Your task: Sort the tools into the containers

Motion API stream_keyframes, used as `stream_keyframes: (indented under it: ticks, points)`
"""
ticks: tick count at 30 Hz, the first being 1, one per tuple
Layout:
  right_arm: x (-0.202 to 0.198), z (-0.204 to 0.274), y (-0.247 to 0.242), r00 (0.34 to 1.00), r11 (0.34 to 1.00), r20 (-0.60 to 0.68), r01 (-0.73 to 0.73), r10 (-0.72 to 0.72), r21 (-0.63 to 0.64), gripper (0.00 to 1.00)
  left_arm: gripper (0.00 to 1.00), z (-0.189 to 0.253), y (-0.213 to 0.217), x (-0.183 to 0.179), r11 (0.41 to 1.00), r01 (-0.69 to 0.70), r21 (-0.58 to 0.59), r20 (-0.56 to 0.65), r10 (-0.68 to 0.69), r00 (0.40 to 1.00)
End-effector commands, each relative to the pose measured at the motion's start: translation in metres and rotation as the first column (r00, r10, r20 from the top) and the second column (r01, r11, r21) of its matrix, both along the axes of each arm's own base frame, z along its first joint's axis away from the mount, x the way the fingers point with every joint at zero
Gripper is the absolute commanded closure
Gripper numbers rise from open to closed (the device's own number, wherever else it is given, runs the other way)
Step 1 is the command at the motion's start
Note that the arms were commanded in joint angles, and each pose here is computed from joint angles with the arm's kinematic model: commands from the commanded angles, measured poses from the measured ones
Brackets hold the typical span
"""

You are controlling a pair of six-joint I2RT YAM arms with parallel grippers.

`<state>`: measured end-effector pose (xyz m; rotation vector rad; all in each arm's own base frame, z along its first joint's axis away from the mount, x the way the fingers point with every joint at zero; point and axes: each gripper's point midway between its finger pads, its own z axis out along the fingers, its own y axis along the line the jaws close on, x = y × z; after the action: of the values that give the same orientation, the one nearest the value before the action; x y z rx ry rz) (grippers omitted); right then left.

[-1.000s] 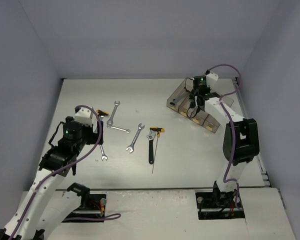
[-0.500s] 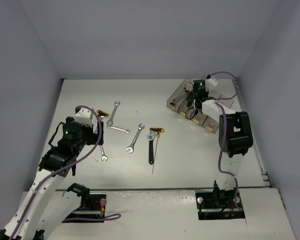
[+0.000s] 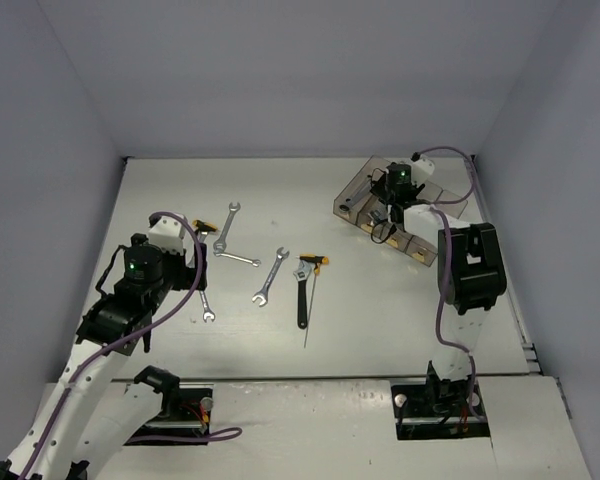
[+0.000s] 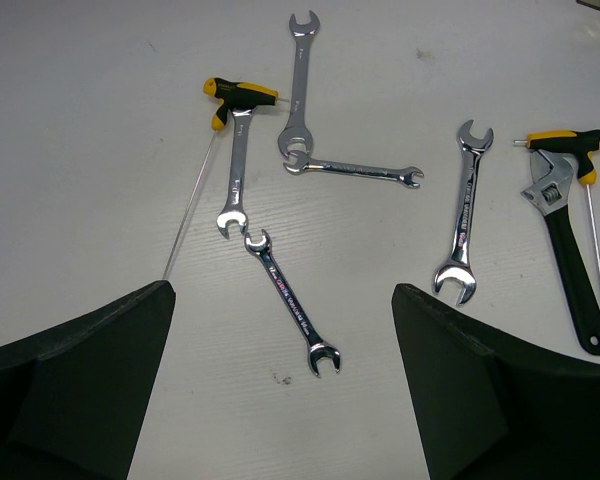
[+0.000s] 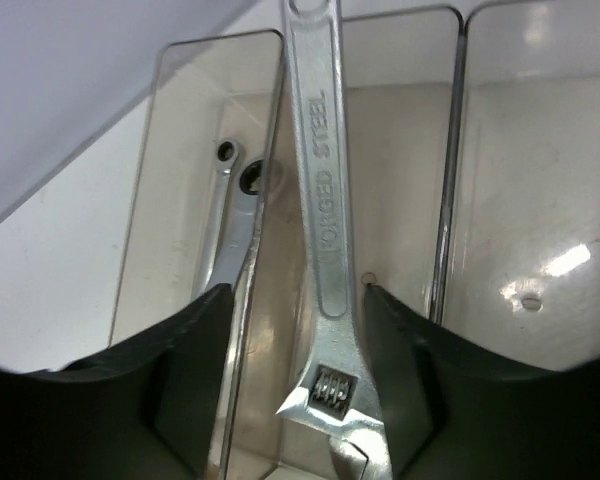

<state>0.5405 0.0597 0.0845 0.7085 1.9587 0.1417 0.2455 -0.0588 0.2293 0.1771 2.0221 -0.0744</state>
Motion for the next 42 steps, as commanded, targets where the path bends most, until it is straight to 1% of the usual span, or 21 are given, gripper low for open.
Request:
stream_keyframes:
  ticks: [1,4,6,10,12,14,16,21,23,26,30,32,37,42]
  points:
    - [0.006,0.104,-0.001,0.97,0.999,0.242,-0.02,0.026,-0.024,0.44,0.12,0.02,-0.004,0.008,1.0,0.011,-0.027,0.075,-0.009,0.997]
    - [-0.01,0.128,0.001,0.965,0.995,0.25,-0.05,0.071,-0.09,0.42,0.12,0.021,-0.004,0.008,1.0,0.01,-0.026,0.077,-0.008,0.997]
    - [-0.022,0.134,0.007,0.966,0.988,0.231,-0.09,0.117,-0.124,0.43,0.13,0.021,-0.004,0.007,1.0,0.01,-0.027,0.08,-0.008,0.997]
    - [-0.069,0.149,0.047,0.944,0.946,0.181,-0.234,0.277,-0.226,0.44,0.12,0.023,-0.003,0.007,1.0,0.006,-0.028,0.085,-0.003,0.996]
    - [-0.097,0.153,0.082,0.912,0.908,0.157,-0.332,0.378,-0.254,0.44,0.12,0.023,-0.003,0.007,1.0,0.007,-0.029,0.087,-0.004,0.996]
    - [-0.12,0.146,0.102,0.886,0.874,0.117,-0.41,0.45,-0.26,0.44,0.12,0.023,-0.003,0.007,0.999,0.007,-0.031,0.087,-0.004,0.996]
    - [-0.152,0.129,0.14,0.837,0.821,0.067,-0.512,0.543,-0.251,0.44,0.12,0.023,-0.003,0.006,1.0,0.006,-0.029,0.087,-0.003,0.996]
    - [-0.212,0.08,0.197,0.769,0.751,-0.026,-0.631,0.639,-0.192,0.45,0.12,0.024,-0.003,0.007,0.999,0.005,-0.032,0.085,-0.002,0.996]
    - [-0.233,0.053,0.214,0.752,0.728,-0.084,-0.656,0.654,-0.201,0.46,0.12,0.024,-0.003,0.007,0.999,0.004,-0.032,0.084,-0.002,0.996]
    - [-0.26,0.025,0.238,0.726,0.705,-0.133,-0.688,0.675,-0.173,0.47,0.12,0.023,-0.003,0.008,0.999,0.004,-0.032,0.081,-0.001,0.997]
    - [-0.272,-0.004,0.248,0.742,0.724,-0.185,-0.67,0.645,-0.162,0.48,0.12,0.021,-0.003,0.008,1.0,-0.002,-0.029,0.073,0.004,0.997]
    - [-0.276,-0.017,0.249,0.752,0.742,-0.212,-0.655,0.624,-0.144,0.49,0.12,0.022,-0.002,0.008,1.0,-0.005,-0.029,0.074,0.007,0.997]
    - [-0.279,-0.04,0.242,0.793,0.786,-0.262,-0.598,0.55,-0.159,0.53,0.12,0.02,-0.003,0.008,1.0,-0.003,-0.029,0.07,0.005,0.998]
    - [-0.278,-0.058,0.246,0.791,0.789,-0.3,-0.593,0.533,-0.163,0.55,0.12,0.021,-0.004,0.008,0.999,0.001,-0.034,0.071,0.001,0.997]
